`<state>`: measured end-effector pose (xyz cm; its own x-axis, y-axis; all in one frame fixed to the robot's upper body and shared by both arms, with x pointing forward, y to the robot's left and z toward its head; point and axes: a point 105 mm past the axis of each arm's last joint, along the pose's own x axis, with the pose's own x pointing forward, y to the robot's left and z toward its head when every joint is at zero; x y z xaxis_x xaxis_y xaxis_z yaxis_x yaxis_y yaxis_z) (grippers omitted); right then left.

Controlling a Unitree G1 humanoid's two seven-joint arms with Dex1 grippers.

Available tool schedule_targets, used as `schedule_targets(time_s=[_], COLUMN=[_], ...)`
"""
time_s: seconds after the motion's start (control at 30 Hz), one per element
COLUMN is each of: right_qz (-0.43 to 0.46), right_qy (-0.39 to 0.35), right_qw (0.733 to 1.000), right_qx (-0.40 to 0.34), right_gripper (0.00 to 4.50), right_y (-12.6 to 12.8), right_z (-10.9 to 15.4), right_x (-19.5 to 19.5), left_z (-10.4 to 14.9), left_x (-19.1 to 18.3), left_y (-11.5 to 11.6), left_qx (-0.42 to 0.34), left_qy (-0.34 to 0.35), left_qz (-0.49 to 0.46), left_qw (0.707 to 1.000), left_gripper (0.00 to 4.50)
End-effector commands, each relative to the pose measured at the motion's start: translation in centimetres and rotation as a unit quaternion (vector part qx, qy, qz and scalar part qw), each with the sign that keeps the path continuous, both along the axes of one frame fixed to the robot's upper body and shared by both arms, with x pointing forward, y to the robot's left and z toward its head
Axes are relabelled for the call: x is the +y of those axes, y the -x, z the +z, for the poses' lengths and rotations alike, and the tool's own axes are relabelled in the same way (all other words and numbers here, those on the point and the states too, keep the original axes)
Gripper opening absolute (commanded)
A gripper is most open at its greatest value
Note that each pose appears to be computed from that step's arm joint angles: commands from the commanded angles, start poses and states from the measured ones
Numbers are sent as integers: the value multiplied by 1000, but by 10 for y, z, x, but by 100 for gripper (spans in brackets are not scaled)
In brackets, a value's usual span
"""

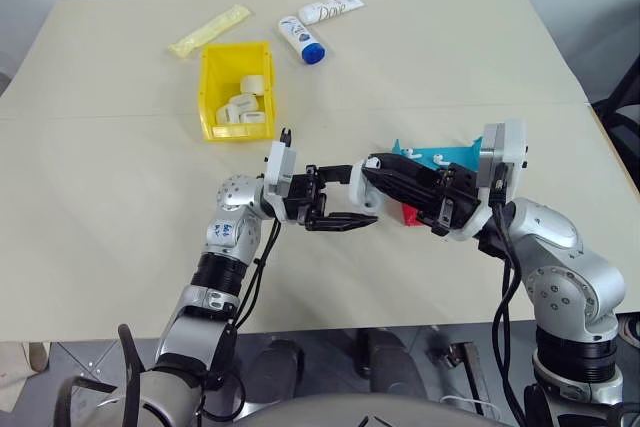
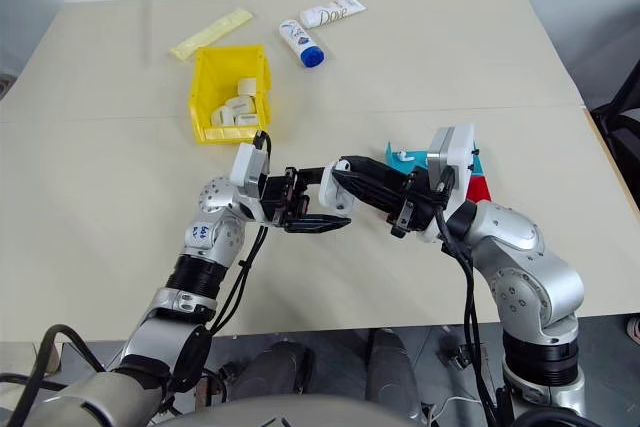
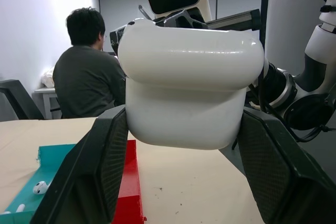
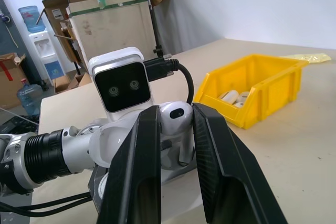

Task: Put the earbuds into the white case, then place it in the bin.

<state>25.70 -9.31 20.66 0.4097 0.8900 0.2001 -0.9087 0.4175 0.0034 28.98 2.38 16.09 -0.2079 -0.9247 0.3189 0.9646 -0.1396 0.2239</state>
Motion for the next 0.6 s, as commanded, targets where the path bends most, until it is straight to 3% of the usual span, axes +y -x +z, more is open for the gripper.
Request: schedule_targets(time_s=[0.03,0.23,0.6], right_qz=[-1,-6,2], right_qy=[17,58,111], right_qw=[1000,998,994], right_qx=[16,15,13], right_gripper=[49,49,49], right_y=[1,6,8], right_z=[-13,-32,-33], right_x=[0,-6,-16], left_z=[20,23,20], left_x=[-5,-5,-5], left_y=[5,-1,-7], left_qx=[-35,-37,-44], left_qy=[36,46,49], left_qz=[-8,7,21], left_qw=[999,998,998], left_gripper=[276,276,276])
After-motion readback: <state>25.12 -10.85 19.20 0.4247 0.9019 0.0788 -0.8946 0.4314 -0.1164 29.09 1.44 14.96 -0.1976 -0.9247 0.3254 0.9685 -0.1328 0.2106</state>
